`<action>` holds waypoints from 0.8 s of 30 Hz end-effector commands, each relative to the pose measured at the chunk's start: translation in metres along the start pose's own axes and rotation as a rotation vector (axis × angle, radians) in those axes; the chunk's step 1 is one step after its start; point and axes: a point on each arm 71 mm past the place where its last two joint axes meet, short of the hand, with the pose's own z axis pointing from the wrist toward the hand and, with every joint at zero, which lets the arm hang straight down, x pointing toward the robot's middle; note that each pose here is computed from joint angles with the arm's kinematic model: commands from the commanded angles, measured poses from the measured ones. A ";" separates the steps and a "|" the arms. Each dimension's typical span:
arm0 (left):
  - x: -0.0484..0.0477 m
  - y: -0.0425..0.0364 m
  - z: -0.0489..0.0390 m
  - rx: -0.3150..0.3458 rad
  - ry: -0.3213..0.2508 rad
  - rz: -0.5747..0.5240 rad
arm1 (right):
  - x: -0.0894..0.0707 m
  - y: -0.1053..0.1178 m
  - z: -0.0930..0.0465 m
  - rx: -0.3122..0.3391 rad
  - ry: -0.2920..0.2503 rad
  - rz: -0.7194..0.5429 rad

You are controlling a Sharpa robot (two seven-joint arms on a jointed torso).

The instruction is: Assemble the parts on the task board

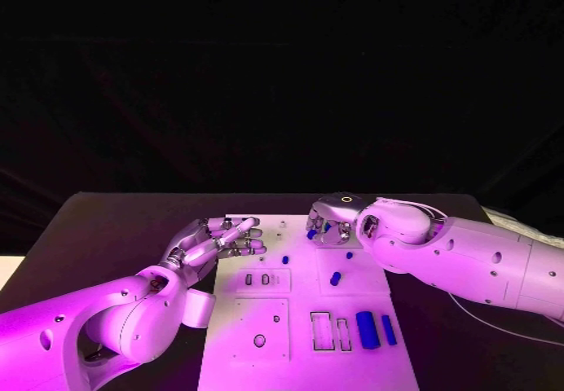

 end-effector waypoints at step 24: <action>0.0006 -0.0017 0.0006 0.002 0.021 -0.010 | -0.009 0.022 0.041 0.049 -0.130 0.008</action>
